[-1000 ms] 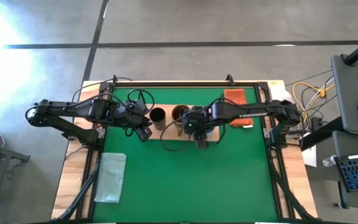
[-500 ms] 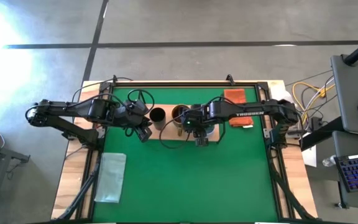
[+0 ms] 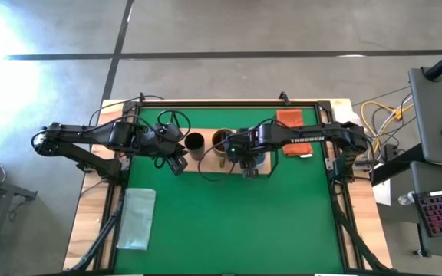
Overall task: Stack small to large cups/mugs on shelf
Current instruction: Adjust the mugs including the cup
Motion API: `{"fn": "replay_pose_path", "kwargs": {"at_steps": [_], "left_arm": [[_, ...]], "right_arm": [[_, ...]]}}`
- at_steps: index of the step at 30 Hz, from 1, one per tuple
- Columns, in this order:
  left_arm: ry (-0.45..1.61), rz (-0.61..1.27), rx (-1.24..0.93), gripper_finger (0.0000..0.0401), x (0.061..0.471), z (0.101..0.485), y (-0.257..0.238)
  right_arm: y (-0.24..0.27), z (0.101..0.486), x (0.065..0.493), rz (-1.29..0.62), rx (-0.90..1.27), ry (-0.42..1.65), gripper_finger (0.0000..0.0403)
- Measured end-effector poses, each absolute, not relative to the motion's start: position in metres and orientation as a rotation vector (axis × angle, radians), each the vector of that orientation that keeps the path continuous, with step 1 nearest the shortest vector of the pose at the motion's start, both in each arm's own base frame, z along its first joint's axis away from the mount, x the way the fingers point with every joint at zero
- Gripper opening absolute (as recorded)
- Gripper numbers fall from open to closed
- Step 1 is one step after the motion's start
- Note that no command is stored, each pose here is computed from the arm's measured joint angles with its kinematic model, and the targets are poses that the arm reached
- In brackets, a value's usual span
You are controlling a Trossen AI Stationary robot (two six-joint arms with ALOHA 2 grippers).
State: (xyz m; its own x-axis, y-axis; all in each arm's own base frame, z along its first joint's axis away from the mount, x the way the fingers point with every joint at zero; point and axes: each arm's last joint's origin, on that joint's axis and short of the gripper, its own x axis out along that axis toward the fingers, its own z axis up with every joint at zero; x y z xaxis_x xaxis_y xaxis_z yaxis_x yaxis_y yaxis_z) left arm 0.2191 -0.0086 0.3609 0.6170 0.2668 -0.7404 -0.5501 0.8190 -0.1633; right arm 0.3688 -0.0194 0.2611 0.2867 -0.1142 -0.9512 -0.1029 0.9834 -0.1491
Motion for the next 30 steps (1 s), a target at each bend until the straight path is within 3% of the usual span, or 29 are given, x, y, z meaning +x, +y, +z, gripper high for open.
{"fn": "replay_pose_path", "kwargs": {"at_steps": [12, 24, 30], "left_arm": [[0.773, 0.485, -0.398, 0.0077, 0.2191, 0.3609, -0.0085], [0.767, 0.495, -0.422, 0.0077, 0.2191, 0.361, -0.0086], [0.754, 0.523, -0.411, 0.0077, 0.2191, 0.3612, -0.0077]], "right_arm": [[-0.0167, 0.2551, 0.3662, 0.057, -0.168, 1.304, 0.0132], [-0.0156, 0.2527, 0.3609, 0.147, -0.229, 1.354, 0.0062], [-0.0156, 0.2527, 0.3608, 0.216, -0.312, 1.349, 0.0051]]}}
